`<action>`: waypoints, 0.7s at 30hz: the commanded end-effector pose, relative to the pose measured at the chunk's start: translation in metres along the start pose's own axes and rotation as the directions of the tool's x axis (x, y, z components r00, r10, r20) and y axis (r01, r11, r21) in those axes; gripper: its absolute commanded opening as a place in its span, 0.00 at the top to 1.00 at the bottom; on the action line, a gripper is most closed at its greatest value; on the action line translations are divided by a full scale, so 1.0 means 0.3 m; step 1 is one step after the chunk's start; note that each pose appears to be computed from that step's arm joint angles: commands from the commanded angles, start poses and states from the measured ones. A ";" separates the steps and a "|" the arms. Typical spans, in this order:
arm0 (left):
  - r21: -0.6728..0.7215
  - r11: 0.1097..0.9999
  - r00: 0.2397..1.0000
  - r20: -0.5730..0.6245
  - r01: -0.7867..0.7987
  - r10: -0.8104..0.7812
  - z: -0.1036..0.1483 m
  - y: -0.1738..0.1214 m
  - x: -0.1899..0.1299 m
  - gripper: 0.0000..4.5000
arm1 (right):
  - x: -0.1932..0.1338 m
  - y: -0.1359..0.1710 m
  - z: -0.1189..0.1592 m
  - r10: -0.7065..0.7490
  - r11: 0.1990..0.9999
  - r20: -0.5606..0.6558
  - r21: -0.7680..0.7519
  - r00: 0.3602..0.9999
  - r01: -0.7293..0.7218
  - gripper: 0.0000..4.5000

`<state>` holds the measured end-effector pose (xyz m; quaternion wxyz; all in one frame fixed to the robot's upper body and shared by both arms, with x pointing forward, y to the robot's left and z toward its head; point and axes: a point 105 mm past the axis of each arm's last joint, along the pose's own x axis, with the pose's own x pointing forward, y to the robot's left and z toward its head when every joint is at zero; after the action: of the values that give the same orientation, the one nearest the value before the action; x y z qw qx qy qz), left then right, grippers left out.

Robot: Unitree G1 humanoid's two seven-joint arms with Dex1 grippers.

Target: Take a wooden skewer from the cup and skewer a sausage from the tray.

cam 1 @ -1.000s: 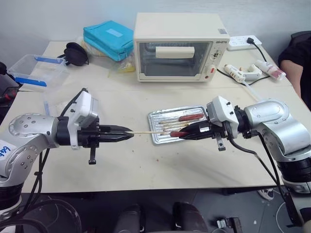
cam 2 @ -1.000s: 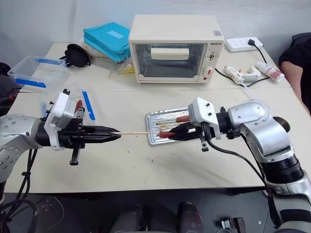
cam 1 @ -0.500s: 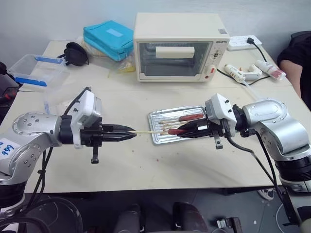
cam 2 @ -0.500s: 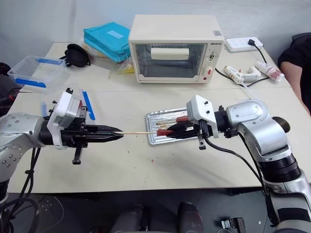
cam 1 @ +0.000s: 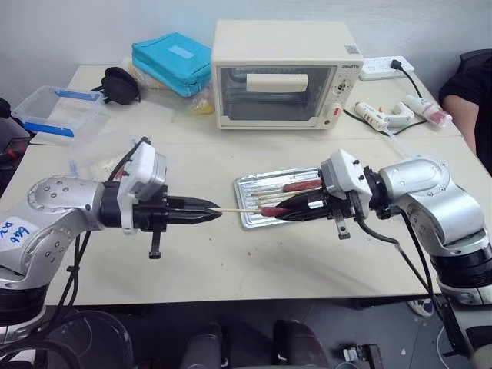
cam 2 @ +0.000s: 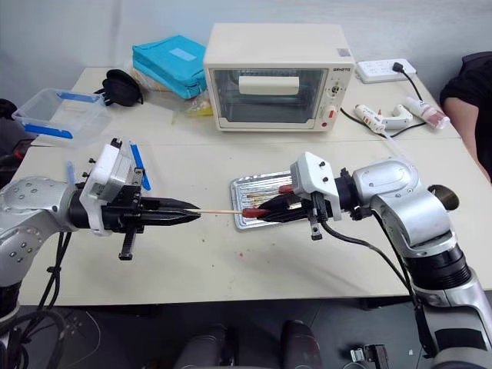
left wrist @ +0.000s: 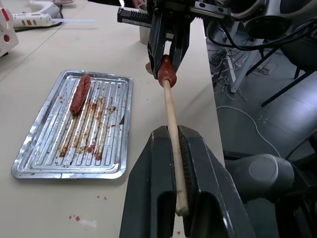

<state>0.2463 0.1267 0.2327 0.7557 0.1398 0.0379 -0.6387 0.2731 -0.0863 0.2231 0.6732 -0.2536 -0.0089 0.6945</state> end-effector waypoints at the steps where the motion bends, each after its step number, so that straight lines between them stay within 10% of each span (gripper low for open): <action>1: 0.034 0.999 1.000 0.017 0.007 -0.008 0.015 0.000 0.020 1.00 | 0.028 0.016 0.081 0.039 0.995 0.055 -0.094 0.998 -0.034 0.95; 17: 0.032 0.999 0.999 0.043 -0.027 0.025 -0.002 0.008 0.046 1.00 | 0.046 0.018 0.114 0.050 0.992 0.075 -0.120 0.996 -0.041 0.95; 21: 0.030 0.999 0.998 0.038 -0.042 0.041 -0.006 0.008 0.035 1.00 | 0.044 0.010 0.107 0.034 0.993 0.060 -0.113 0.998 -0.027 0.70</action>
<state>0.2533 0.1169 0.2256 0.7653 0.1278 0.0209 -0.6306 0.2686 -0.0680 0.2360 0.6629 -0.2553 -0.0414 0.7026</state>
